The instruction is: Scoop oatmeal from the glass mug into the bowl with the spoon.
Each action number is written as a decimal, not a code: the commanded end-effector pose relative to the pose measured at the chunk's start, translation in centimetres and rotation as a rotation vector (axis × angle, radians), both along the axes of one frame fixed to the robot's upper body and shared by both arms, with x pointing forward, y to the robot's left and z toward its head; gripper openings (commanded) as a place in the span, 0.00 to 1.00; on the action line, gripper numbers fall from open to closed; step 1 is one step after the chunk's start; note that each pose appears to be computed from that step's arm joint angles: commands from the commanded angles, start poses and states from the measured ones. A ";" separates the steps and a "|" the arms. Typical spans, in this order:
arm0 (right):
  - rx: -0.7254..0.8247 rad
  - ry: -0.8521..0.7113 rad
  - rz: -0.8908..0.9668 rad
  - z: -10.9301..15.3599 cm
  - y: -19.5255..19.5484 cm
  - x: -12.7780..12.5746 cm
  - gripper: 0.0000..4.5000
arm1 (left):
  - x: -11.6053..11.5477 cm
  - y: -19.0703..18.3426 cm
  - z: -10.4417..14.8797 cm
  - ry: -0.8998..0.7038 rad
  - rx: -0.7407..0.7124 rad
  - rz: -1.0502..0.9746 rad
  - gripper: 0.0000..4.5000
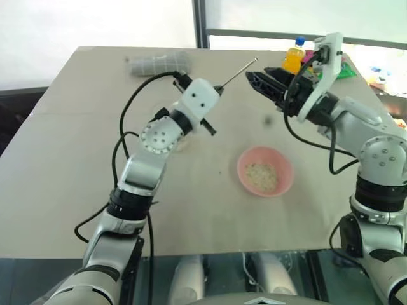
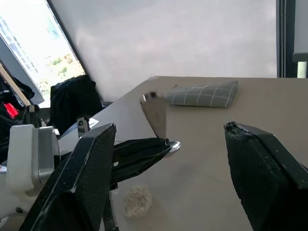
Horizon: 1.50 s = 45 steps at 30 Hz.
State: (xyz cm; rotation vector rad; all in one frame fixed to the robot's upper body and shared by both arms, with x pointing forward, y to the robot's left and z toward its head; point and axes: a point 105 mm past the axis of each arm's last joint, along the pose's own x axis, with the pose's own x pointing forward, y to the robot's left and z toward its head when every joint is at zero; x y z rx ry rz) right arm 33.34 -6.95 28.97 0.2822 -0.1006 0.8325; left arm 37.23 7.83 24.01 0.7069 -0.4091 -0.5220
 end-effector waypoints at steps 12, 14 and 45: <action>0.204 0.076 -0.163 1.5 0.3 0.8 0.80 | 0.2 -1.0 1.0 -0.205 0.100 0.206 0.02; 0.225 0.089 -0.176 1.6 0.3 1.0 0.80 | 0.3 -0.8 0.8 -0.190 0.091 0.211 0.02; 0.273 0.158 -0.238 1.2 0.1 2.8 0.01 | -0.2 -2.2 0.8 -0.205 0.078 0.144 0.00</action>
